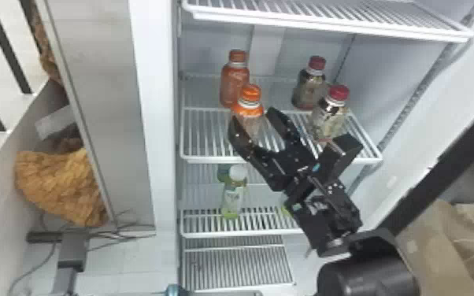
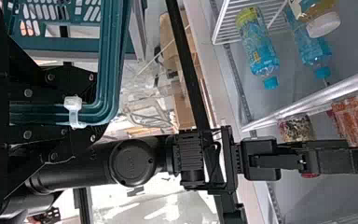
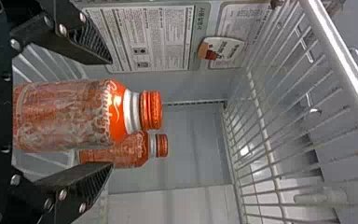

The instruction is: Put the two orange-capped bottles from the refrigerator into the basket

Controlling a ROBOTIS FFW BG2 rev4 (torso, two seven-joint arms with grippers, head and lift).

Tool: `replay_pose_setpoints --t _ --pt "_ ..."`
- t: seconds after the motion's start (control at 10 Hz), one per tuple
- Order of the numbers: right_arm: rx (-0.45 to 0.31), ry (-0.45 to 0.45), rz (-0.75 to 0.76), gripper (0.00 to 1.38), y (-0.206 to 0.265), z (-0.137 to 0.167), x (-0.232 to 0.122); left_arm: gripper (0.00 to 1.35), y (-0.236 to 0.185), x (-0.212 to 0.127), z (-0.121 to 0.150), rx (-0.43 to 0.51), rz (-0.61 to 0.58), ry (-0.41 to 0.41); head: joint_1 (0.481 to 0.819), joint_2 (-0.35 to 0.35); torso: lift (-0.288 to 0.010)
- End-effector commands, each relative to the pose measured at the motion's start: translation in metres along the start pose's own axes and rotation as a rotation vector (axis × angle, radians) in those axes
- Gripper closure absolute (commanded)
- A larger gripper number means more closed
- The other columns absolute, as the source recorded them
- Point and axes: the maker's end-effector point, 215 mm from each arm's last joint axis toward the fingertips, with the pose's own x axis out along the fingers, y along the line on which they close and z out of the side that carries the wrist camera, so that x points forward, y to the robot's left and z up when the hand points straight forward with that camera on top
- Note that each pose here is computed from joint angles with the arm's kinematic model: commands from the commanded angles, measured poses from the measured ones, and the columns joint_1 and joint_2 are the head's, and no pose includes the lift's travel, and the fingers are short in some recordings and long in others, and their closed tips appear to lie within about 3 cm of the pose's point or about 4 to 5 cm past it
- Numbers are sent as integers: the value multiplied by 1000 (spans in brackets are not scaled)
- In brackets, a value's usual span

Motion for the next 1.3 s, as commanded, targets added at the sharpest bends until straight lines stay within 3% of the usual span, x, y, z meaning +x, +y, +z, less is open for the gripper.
replay_pose_setpoints --t 0.0,0.1,0.5,0.8,1.2 --pt "-5 21 13 717 4 -1 3 1207 0 0 0 2 1 1 695 -176 -40" --pt "-5 19 15 869 5 1 2 1207 0 0 0 2 0 2 695 -170 -40" --pt "-5 -8 -8 875 -4 17 -10 1207 0 1 -1 5 2 7 695 -176 -40" --pt "65 -46 -5 875 -3 42 -35 1207 0 1 1 8 4 4 695 -200 -40" --pt "126 81 53 875 30 43 -97 1207 3 0 3 9 14 -2 695 -221 -40"
